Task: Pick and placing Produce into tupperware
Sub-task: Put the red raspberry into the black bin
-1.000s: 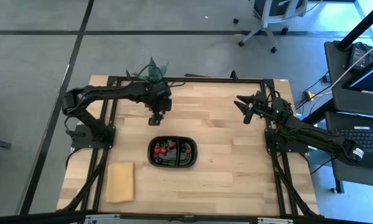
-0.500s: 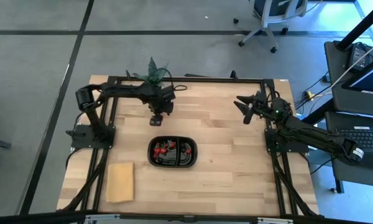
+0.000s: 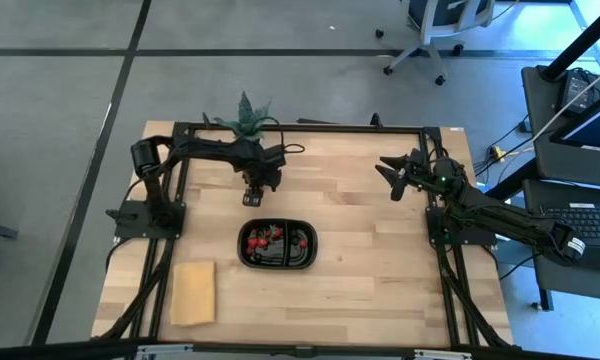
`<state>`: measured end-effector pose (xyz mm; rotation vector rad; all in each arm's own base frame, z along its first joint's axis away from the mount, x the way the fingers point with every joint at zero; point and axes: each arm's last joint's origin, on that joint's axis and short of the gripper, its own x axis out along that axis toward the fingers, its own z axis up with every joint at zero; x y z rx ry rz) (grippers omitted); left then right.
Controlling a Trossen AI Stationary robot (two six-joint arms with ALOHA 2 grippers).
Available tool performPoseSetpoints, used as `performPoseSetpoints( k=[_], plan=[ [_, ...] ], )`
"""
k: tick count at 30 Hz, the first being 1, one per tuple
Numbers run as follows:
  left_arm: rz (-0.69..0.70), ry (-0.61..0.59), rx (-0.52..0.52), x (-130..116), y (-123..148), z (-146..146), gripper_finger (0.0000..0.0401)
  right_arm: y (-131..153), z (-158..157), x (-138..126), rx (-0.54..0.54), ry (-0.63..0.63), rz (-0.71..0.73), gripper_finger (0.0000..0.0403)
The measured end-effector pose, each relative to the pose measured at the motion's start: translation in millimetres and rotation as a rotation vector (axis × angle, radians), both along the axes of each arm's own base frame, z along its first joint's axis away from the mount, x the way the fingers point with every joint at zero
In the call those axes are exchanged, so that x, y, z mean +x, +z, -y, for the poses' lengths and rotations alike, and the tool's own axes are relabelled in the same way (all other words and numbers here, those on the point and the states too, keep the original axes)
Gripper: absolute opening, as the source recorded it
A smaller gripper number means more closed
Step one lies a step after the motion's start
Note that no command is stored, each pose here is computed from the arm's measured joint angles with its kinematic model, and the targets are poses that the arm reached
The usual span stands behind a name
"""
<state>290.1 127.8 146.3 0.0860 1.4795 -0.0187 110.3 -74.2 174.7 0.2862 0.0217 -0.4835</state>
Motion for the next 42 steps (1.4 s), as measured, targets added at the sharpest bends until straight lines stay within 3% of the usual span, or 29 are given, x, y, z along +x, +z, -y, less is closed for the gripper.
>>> performPoseSetpoints(
  k=[8,27,37,42],
  plan=[
    [-0.029,-0.003,0.037,-2,-2,2,0.0168,0,0,0,-0.002,0.000,-0.001,0.0187],
    [-0.033,-0.003,0.019,-5,-7,7,0.0094,0,0,0,-0.002,0.000,-0.001,0.0187],
    [-0.004,0.018,0.029,5,4,2,0.0095,0,0,0,-0.001,0.000,0.000,0.0187],
    [0.041,0.022,-0.023,17,28,-1,0.0089,0,0,0,0.001,0.000,0.001,0.0187]
  ],
)
